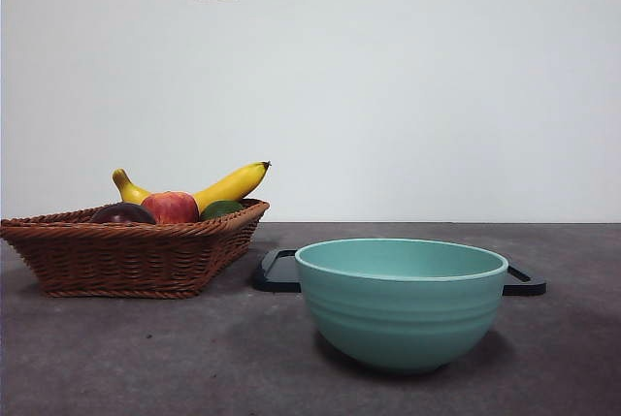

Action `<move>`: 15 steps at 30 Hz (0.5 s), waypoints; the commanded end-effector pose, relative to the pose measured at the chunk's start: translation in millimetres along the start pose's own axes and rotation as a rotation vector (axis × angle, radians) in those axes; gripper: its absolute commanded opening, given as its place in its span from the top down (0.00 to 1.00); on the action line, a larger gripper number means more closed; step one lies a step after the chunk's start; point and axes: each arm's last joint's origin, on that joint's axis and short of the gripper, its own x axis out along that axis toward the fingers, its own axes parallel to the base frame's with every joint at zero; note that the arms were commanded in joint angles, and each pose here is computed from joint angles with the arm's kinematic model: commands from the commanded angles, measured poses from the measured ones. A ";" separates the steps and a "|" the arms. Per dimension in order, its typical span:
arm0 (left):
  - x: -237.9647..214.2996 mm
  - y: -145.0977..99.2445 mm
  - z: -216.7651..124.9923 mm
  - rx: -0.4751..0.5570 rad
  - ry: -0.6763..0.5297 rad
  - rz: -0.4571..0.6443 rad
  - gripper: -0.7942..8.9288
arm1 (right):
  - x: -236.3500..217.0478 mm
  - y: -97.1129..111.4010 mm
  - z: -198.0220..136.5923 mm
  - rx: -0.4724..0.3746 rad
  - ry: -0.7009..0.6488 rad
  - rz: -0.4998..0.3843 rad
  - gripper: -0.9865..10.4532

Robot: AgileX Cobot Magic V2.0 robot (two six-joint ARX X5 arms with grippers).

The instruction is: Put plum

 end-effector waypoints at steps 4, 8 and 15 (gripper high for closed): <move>-10.6 -8.7 21.7 -0.062 -0.013 0.000 0.91 | -13.3 8.5 35.2 0.045 -0.114 0.026 0.91; -19.1 -17.5 43.4 -0.060 -0.018 -0.004 0.91 | -25.3 15.3 62.2 0.042 -0.143 0.036 0.91; -28.1 -36.3 87.1 -0.002 0.054 -0.071 0.91 | -39.7 28.6 109.5 0.006 -0.064 0.089 0.91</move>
